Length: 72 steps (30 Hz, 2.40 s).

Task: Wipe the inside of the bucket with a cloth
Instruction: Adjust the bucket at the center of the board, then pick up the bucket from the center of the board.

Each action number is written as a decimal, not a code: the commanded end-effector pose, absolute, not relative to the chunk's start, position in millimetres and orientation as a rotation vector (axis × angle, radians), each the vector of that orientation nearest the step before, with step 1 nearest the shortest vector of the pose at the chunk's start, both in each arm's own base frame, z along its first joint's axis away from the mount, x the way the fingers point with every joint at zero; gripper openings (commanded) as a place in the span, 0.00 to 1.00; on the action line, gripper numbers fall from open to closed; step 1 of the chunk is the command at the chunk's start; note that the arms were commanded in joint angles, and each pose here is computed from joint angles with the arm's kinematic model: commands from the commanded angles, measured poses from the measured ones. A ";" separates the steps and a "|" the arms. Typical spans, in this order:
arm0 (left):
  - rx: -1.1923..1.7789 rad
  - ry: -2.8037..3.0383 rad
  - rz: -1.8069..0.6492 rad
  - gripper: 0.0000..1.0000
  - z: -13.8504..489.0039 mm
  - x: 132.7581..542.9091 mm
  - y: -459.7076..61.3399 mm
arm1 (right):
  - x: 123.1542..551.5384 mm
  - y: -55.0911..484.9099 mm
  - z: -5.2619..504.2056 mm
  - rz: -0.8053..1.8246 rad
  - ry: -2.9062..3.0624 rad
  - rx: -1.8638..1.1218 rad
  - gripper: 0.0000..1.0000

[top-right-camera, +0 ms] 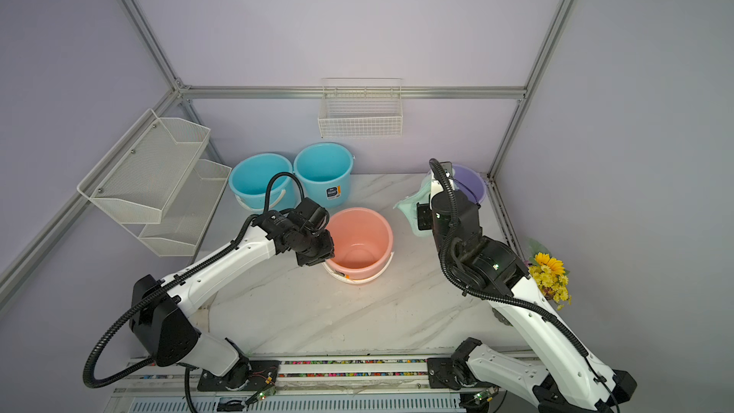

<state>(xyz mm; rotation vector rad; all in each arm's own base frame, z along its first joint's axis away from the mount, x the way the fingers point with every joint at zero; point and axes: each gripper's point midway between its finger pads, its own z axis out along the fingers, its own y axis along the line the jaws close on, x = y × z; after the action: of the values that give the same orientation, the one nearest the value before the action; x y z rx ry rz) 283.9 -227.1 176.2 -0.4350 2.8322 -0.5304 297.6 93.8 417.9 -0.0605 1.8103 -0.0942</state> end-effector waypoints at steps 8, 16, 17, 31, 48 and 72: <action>0.055 2.927 -0.564 0.13 195.0 298.5 -214.3 | 293.7 105.9 410.1 0.029 1.891 -0.044 0.00; 0.388 2.966 -0.404 0.15 194.3 312.6 -210.5 | 292.7 111.6 409.4 0.073 1.920 -0.043 0.00; 0.409 2.968 -0.395 0.17 193.8 315.5 -211.6 | 292.6 111.8 409.2 0.073 1.921 -0.044 0.00; 0.284 2.927 -0.355 0.52 219.3 322.2 -212.3 | 293.3 115.0 401.6 0.075 1.967 -0.048 0.00; 0.035 3.030 -0.260 0.47 182.4 273.8 -217.3 | 298.3 124.2 381.1 0.081 2.016 -0.076 0.00; 0.192 2.746 -0.264 0.00 226.1 322.4 -231.6 | 287.5 209.6 397.7 0.476 1.935 -0.480 0.00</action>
<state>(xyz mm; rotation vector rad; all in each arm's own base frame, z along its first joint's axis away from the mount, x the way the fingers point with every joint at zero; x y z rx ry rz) 303.5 -225.4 190.2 0.1514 2.9094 -0.2040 295.1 176.9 377.4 -0.3188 2.0305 0.3058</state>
